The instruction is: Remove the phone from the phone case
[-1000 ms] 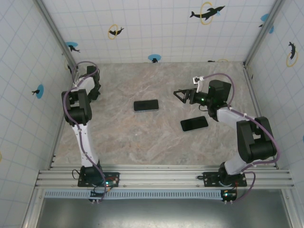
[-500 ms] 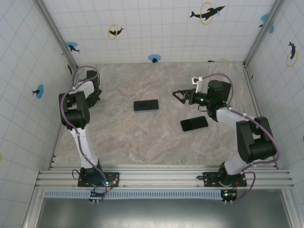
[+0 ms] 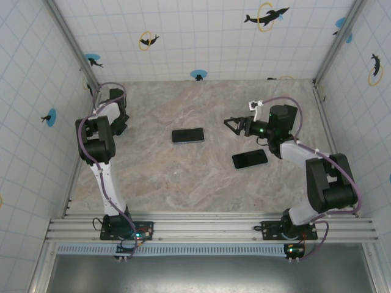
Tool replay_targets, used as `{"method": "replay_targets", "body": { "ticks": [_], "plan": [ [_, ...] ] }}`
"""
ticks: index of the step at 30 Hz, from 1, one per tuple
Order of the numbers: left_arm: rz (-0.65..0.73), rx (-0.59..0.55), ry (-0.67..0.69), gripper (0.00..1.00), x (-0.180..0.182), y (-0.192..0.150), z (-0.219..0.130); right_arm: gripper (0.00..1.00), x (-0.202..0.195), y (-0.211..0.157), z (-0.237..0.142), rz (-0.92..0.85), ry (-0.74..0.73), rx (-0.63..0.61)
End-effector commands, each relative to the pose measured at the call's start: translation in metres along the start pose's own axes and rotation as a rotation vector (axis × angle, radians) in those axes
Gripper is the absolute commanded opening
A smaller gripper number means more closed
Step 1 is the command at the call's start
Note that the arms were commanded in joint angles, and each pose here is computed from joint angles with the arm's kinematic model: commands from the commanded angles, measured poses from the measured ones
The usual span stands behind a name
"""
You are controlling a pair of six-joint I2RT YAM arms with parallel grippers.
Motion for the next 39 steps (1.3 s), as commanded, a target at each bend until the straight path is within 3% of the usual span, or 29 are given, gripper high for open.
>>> {"method": "replay_targets", "body": {
  "ticks": [1,7,15,28,39],
  "plan": [
    [0.013,0.13,-0.036,0.62,-0.001,-0.029,0.021,1.0,0.006,0.002,-0.006,-0.009,0.007,-0.016],
    [0.021,0.018,-0.089,0.61,-0.013,-0.002,-0.028,1.0,0.014,0.004,-0.002,0.014,0.047,-0.048],
    [0.039,-0.052,-0.212,0.61,-0.03,-0.001,-0.093,1.0,0.019,-0.001,0.016,0.062,0.015,-0.057],
    [0.138,-0.108,-0.524,0.61,-0.082,-0.073,-0.215,0.96,0.046,-0.011,0.054,0.175,0.049,-0.067],
    [0.228,-0.076,-0.722,0.6,-0.107,-0.15,-0.285,0.8,0.064,-0.027,0.097,0.25,0.087,-0.033]
  ]
}}
Point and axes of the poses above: each hand's point on the last joint's axis, 136 mm out from that joint toward the fingers, its own z axis out along the fingers, its own x axis along the line the jaws close on, y = z × x, the point moved 1 cm from there along -z, back along the fingers, and after that the axes turned 1 degree about -z, right-handed, at the moved point
